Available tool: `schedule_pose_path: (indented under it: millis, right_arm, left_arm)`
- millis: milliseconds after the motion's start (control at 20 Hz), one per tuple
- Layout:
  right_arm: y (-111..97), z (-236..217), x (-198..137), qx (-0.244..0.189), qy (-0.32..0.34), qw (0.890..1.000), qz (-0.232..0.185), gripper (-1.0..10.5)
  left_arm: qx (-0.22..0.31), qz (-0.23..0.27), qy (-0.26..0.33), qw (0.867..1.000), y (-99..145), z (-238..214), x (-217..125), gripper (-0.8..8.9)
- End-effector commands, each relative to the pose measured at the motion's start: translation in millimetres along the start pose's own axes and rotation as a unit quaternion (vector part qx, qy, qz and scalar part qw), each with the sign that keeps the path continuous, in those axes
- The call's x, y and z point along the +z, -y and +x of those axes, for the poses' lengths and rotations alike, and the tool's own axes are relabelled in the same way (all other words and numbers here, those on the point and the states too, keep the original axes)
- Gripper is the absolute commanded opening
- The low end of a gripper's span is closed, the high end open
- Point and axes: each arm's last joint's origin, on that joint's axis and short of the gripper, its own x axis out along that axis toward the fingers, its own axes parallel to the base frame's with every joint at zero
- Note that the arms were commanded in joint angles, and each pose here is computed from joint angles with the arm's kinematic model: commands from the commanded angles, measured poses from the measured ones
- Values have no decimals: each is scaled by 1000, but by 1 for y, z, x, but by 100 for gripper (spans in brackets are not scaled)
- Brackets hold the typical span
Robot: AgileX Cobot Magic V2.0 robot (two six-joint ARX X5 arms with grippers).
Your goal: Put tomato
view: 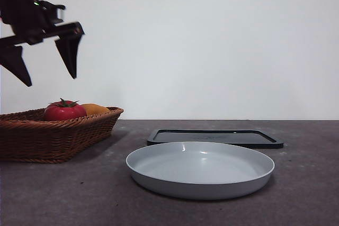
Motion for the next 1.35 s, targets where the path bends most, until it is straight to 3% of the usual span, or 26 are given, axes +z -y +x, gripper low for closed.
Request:
schedule_pose_path:
  millis: [50, 300, 650, 900, 1000, 1350]
  right_arm:
    - [-2, -1, 5, 5, 9, 1000, -9, 573]
    - [-2, -1, 5, 5, 9, 1000, -9, 573]
    - [-2, -1, 5, 4, 9, 1000, -9, 573]
    - [-2, -1, 5, 5, 9, 1000, -9, 573]
    - [-2, -1, 5, 5, 9, 1000, -9, 573]
    - [-2, -1, 5, 5, 9, 1000, -9, 573]
  left_arm:
    - [0, 20, 0, 1000, 6, 15, 15, 743]
    - [32, 34, -29, 998, 13, 54, 25, 742]
    - [32, 36, -63, 997, 13, 91, 21, 738]
    - [32, 36, -59, 997, 13, 91, 22, 351]
    - [32, 36, -59, 997, 13, 91, 22, 308]
    - [32, 28, -77, 996, 16, 68, 31, 309]
